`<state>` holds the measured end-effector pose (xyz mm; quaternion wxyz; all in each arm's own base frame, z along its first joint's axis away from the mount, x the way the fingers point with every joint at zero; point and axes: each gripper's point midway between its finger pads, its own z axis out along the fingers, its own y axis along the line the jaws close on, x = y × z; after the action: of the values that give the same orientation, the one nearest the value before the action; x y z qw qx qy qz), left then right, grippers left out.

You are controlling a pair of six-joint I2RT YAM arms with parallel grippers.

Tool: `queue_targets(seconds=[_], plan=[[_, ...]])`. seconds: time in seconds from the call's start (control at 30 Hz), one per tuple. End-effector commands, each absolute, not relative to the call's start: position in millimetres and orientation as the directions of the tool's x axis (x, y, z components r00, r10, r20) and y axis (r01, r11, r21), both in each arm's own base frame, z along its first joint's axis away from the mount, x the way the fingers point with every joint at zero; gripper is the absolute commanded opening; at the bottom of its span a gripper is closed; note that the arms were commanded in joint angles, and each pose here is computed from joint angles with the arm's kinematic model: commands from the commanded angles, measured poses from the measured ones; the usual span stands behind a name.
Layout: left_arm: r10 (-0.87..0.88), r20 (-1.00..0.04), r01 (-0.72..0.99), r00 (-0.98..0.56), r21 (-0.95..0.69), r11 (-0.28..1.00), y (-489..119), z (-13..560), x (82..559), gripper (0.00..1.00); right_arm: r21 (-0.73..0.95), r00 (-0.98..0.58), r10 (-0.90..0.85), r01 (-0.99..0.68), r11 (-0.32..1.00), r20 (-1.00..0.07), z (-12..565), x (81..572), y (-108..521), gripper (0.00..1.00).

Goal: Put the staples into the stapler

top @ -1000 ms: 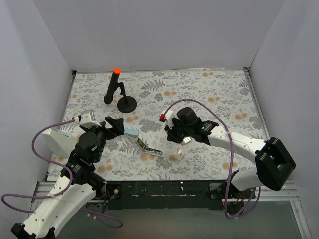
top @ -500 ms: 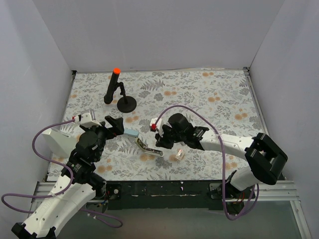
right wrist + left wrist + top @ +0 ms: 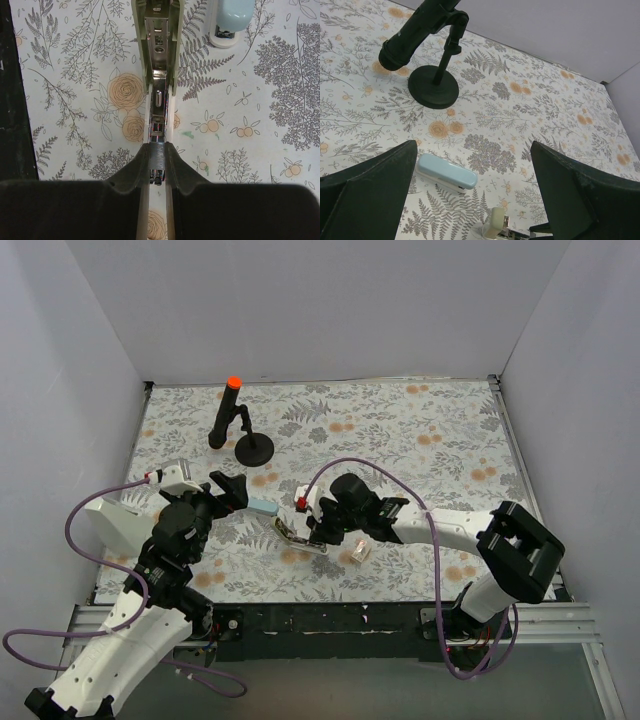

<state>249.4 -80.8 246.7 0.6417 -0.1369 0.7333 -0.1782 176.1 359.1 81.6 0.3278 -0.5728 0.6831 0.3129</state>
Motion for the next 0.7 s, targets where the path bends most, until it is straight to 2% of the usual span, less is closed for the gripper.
queue_targets(seconds=[0.0, 0.67], plan=[[-0.422, -0.896, 0.036, -0.140, -0.431, 0.902, -81, 246, 251, 0.98, 0.032, -0.093, -0.543, -0.992, 0.120, -0.835, 89, 176, 371, 0.13], [-0.425, -0.895, 0.040, -0.139, -0.434, 0.900, -81, 247, 251, 0.98, 0.055, -0.115, -0.568, -0.991, 0.121, -0.815, 71, 173, 371, 0.13]])
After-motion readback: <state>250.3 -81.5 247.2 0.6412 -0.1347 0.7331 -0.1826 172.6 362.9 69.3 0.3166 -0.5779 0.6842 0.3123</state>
